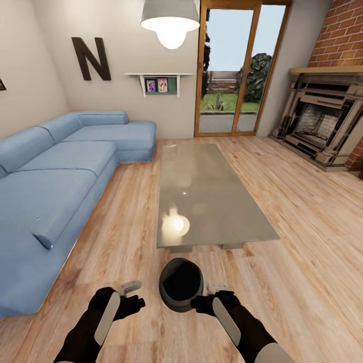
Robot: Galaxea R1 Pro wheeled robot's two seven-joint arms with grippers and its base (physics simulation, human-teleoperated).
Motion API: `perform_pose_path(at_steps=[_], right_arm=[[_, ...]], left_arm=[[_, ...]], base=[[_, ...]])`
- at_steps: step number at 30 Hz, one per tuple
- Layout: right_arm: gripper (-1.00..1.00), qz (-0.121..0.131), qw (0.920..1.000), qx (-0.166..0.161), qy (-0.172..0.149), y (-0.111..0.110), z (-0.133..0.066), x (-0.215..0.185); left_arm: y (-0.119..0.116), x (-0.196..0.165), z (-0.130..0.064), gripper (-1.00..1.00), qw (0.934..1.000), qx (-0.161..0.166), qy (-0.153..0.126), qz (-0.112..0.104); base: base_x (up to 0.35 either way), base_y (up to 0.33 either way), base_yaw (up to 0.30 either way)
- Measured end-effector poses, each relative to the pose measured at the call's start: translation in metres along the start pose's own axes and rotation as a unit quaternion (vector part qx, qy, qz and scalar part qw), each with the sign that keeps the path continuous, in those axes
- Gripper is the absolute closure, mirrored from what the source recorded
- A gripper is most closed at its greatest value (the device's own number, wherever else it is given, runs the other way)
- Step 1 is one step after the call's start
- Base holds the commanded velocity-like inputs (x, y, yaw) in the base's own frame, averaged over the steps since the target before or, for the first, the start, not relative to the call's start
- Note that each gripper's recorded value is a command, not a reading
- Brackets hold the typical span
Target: Place each of the two pumpkins and all three candles from the living room inside a cabinet in the living room (use any cabinet), then make sure every cabinet is closed, and position the cauldron so it is next to a table in the living room.
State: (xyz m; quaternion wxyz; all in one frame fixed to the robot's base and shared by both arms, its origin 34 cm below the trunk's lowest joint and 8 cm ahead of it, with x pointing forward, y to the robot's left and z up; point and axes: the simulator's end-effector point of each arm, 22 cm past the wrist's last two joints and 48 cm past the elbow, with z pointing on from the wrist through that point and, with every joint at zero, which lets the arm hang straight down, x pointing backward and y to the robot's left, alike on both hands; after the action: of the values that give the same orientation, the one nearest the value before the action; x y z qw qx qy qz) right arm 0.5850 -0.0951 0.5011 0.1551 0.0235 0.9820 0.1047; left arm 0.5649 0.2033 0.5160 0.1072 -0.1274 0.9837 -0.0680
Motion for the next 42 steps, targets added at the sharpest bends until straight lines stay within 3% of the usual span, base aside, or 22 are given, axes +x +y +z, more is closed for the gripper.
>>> perform_pose_path(at_steps=[8, 31, 37, 42], right_arm=[[-1.00, -0.002, 0.9999, 0.010, 0.007, -0.009, -0.013, -0.003], [-1.00, -0.006, 0.9993, 0.021, 0.031, -0.009, -0.047, -0.004], [-1.00, -0.016, 0.9974, 0.032, 0.063, -0.013, -0.058, 0.007], [-1.00, -0.014, 0.9952, 0.052, 0.082, -0.025, -0.060, 0.025]], left_arm=[[0.037, -0.012, -0.015, -1.00, 0.9995, -0.031, -0.003, 0.003], [0.066, 0.009, -0.037, -1.00, 0.9972, -0.063, 0.041, 0.001], [0.078, 0.016, -0.042, -1.00, 0.9958, -0.075, 0.054, -0.001], [0.101, 0.042, -0.035, -1.00, 0.9926, -0.096, 0.073, -0.011]], base=[[-0.004, 0.000, 0.000], [0.000, 0.000, 0.000], [0.000, 0.000, 0.000], [0.000, 0.000, 0.000]])
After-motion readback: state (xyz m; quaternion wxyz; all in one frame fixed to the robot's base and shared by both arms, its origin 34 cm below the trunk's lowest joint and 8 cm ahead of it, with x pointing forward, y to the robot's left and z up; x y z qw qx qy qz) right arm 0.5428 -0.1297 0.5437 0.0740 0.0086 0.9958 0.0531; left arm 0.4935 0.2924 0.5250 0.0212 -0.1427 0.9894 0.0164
